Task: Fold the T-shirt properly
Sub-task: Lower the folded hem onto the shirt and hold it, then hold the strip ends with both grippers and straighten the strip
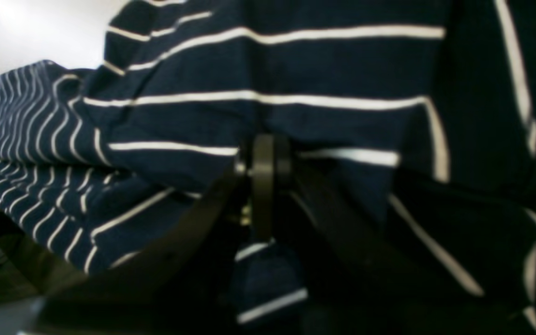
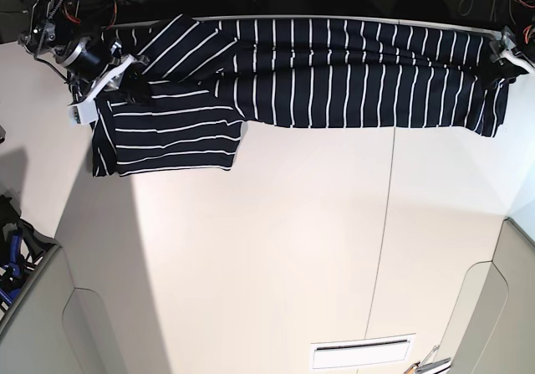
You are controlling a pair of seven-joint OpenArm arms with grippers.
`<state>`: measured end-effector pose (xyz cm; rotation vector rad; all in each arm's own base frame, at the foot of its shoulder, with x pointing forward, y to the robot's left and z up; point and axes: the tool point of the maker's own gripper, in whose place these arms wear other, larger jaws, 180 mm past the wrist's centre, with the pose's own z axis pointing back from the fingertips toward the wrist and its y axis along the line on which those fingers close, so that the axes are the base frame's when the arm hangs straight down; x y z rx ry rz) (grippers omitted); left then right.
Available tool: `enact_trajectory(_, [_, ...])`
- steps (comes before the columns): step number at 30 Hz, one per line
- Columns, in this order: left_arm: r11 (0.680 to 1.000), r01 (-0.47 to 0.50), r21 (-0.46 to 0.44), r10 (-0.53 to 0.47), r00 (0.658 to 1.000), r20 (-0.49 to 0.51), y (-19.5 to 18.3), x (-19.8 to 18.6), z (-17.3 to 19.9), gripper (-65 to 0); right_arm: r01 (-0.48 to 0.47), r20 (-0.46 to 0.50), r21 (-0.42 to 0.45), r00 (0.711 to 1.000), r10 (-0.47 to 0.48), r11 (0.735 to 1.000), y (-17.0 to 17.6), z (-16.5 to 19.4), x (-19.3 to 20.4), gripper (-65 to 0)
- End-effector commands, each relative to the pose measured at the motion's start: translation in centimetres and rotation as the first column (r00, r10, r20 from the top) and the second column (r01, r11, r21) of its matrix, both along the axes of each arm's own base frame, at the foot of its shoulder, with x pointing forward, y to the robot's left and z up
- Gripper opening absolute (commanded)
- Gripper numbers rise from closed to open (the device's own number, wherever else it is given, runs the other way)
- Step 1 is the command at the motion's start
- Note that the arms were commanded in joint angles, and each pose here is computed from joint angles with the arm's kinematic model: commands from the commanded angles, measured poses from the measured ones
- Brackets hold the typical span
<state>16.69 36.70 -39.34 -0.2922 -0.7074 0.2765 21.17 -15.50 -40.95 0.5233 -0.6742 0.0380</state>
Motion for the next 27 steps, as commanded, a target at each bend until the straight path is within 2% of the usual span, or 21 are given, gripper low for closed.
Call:
enact_trajectory(1, [1.0, 0.02, 0.016, -0.02, 0.999, 0.026, 0.3, 0.6, 0.9, -22.9, 0.005, 0.044, 0.013, 0.999, -0.005, 1.0, -0.2, 1.1, 0.8, -65.0])
enact_trajectory(9, [1.0, 0.014, -0.012, -0.013, 0.999, 0.047, 0.0, 0.9, 1.2, -22.9, 0.014, 0.061, 0.063, 0.998, -0.018, 0.998, 0.3, 1.7, 1.1, -65.0])
enact_trajectory(17, [0.999, 0.008, -0.036, -0.005, 0.998, 0.07, -0.2, 1.3, 1.6, -23.8, 0.007, 0.082, 0.053, 0.997, -0.012, 0.999, 0.2, 2.2, 2.2, -65.0])
enact_trajectory(20, [0.999, 0.009, -0.049, -0.005, 0.997, 0.077, -0.5, 1.4, 1.7, -32.0, 0.008, 0.084, 0.054, 0.996, -0.013, 0.999, 0.2, 2.3, 2.2, -65.0])
enact_trajectory(23, [0.997, 0.013, -0.069, -0.007, 0.996, 0.086, -1.0, 1.6, 1.7, -46.0, 0.008, 0.084, 0.053, 0.996, -0.012, 0.999, 0.2, 2.3, 2.2, -65.0])
enact_trajectory(26, [0.997, 0.018, -0.078, -0.01, 0.995, 0.097, -1.3, 1.9, 1.7, -65.0, 0.008, 0.084, 0.054, 0.996, -0.012, 0.999, 0.2, 2.3, 2.2, -65.0])
enact_trajectory(27, [0.997, 0.014, -0.078, -0.005, 0.994, 0.112, -1.3, 2.1, 1.8, -65.0, 0.008, 0.084, 0.053, 0.996, -0.012, 0.999, 0.2, 2.3, 2.2, -65.0])
